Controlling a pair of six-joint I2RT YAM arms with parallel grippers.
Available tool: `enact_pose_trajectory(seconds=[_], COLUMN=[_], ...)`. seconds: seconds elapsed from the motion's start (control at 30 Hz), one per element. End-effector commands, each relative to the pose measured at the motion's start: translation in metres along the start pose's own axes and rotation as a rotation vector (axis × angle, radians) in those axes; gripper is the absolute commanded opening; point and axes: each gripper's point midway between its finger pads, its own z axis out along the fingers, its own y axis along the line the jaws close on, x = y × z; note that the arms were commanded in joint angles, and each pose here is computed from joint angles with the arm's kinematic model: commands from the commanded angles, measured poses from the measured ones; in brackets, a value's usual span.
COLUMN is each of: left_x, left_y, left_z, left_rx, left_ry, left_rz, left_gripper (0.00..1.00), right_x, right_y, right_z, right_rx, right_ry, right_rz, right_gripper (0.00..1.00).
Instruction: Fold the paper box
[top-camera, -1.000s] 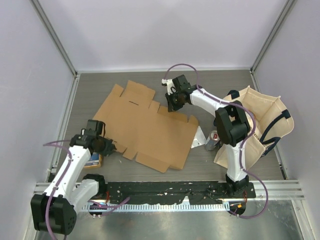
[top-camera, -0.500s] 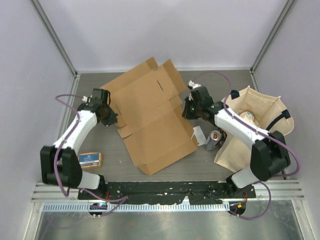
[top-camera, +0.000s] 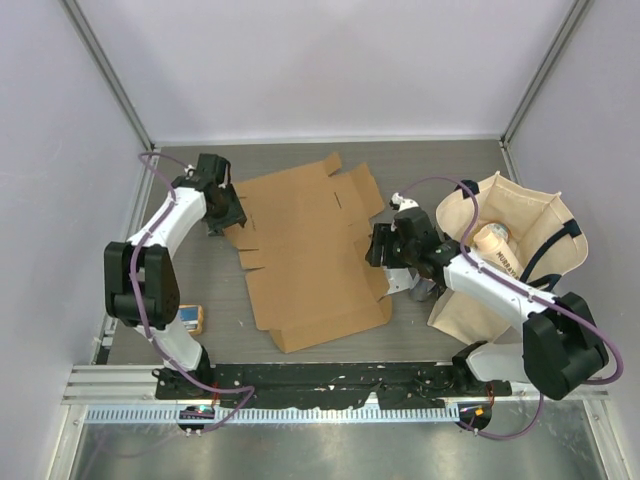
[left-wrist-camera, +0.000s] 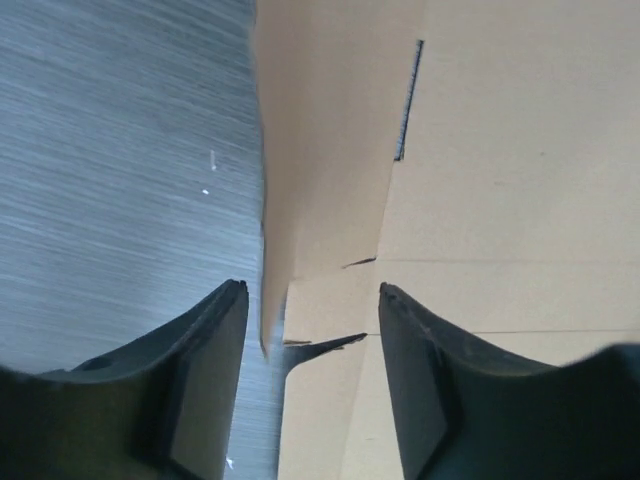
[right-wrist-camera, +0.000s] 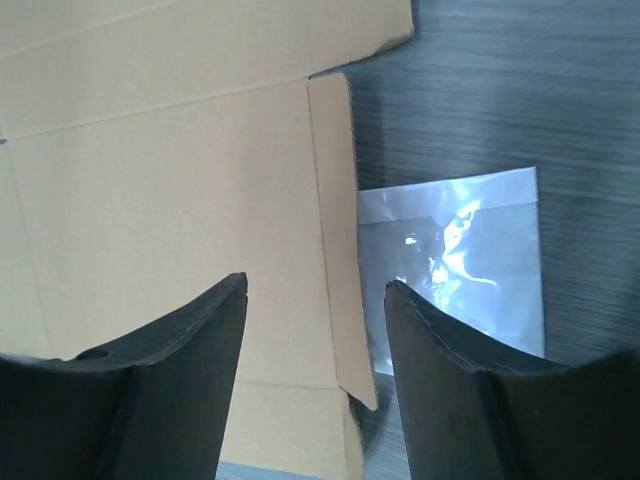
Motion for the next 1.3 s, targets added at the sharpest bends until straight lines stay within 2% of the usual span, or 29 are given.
enact_pose_trajectory(seconds=[0.0, 0.1, 0.13, 0.23, 0.27, 0.3, 0.33, 0.37, 0.43, 0.47, 0.5, 0.53, 0.57, 0.6, 0.63, 0.67, 0.7, 0.73, 0.77, 0.93, 1.0, 1.07, 1.13, 1.17, 1.2, 1.27], left_x=[-0.037, -0.048, -0.048, -0.062, -0.069, -0.081, -0.092, -0.097, -0.110, -0.111, -0.115, -0.128, -0.131, -0.133, -0.144, -0.145, -0.143, -0.150, -0.151, -0.164, -0.175, -0.179, -0.182, -0.177, -0.186, -0.172], left_y=[0.009, 0.006, -0.005, -0.017, -0.022, -0.012, -0.014, -0.012, -0.021, -0.028, -0.031, -0.034, -0.034, -0.030, -0.033, -0.029, -0.028, -0.029, -0.030, -0.024, -0.024, -0.023, -0.018, -0.011, -0.014, -0.018], left_z=[-0.034, -0.041, -0.042, -0.038, -0.037, -0.034, -0.032, -0.019, -0.015, -0.001, 0.005, 0.004, 0.009, 0.026, 0.026, 0.030, 0.045, 0.045, 0.049, 0.076, 0.073, 0.077, 0.080, 0.095, 0.091, 0.107], left_rx=[0.001, 0.096, 0.171, 0.236, 0.251, 0.242, 0.248, 0.248, 0.313, 0.364, 0.378, 0.390, 0.383, 0.351, 0.347, 0.330, 0.318, 0.316, 0.317, 0.278, 0.272, 0.263, 0.232, 0.199, 0.209, 0.234], left_ry=[-0.161, -0.167, -0.129, -0.111, -0.123, -0.142, -0.157, -0.139, -0.101, -0.053, -0.045, -0.065, -0.057, -0.049, -0.067, -0.051, -0.023, -0.029, -0.027, -0.065, -0.094, -0.113, -0.120, -0.097, -0.108, -0.031], left_rz=[0.016, -0.064, -0.079, -0.135, -0.160, -0.199, -0.217, -0.254, -0.298, -0.314, -0.332, -0.330, -0.322, -0.313, -0.306, -0.310, -0.310, -0.305, -0.304, -0.318, -0.320, -0.304, -0.278, -0.253, -0.241, -0.223], left_gripper=[0.73, 0.84, 0.84, 0.84, 0.81, 0.81, 0.80, 0.79, 0.78, 0.78, 0.78, 0.78, 0.79, 0.79, 0.79, 0.79, 0.78, 0.76, 0.74, 0.69, 0.70, 0.77, 0.81, 0.81, 0.81, 0.78], right_x=[-0.053, -0.077, -0.087, -0.121, -0.141, -0.142, -0.158, -0.175, -0.186, -0.206, -0.212, -0.199, -0.220, -0.219, -0.202, -0.220, -0.215, -0.199, -0.207, -0.198, -0.192, -0.181, -0.186, -0.190, -0.198, -0.201], right_y=[0.010, 0.014, 0.019, 0.042, 0.057, 0.059, 0.068, 0.081, 0.091, 0.106, 0.119, 0.121, 0.140, 0.159, 0.161, 0.181, 0.190, 0.194, 0.207, 0.217, 0.218, 0.215, 0.208, 0.204, 0.206, 0.203], right_z=[-0.018, -0.025, -0.025, -0.014, -0.016, 0.004, 0.010, 0.013, 0.051, 0.057, 0.066, 0.102, 0.102, 0.111, 0.143, 0.141, 0.153, 0.177, 0.179, 0.222, 0.232, 0.238, 0.236, 0.233, 0.226, 0.216], right_rx=[0.025, 0.037, 0.029, -0.027, -0.061, -0.056, -0.083, -0.120, -0.139, -0.166, -0.181, -0.154, -0.183, -0.206, -0.190, -0.225, -0.235, -0.225, -0.246, -0.294, -0.305, -0.323, -0.324, -0.381, -0.435, -0.516], right_ry=[-0.129, -0.189, -0.221, -0.280, -0.319, -0.303, -0.348, -0.383, -0.401, -0.434, -0.445, -0.405, -0.453, -0.466, -0.429, -0.471, -0.460, -0.430, -0.448, -0.386, -0.367, -0.345, -0.354, -0.323, -0.322, -0.296], right_rz=[-0.133, -0.150, -0.142, -0.098, -0.040, -0.008, 0.033, 0.100, 0.151, 0.166, 0.170, 0.158, 0.157, 0.130, 0.106, 0.092, 0.067, 0.015, -0.005, -0.096, -0.114, -0.185, -0.190, -0.159, -0.144, -0.126], right_gripper=[0.67, 0.73, 0.75, 0.77, 0.75, 0.72, 0.71, 0.67, 0.62, 0.58, 0.56, 0.54, 0.50, 0.49, 0.46, 0.43, 0.39, 0.34, 0.33, 0.20, 0.20, 0.21, 0.24, 0.25, 0.27, 0.32])
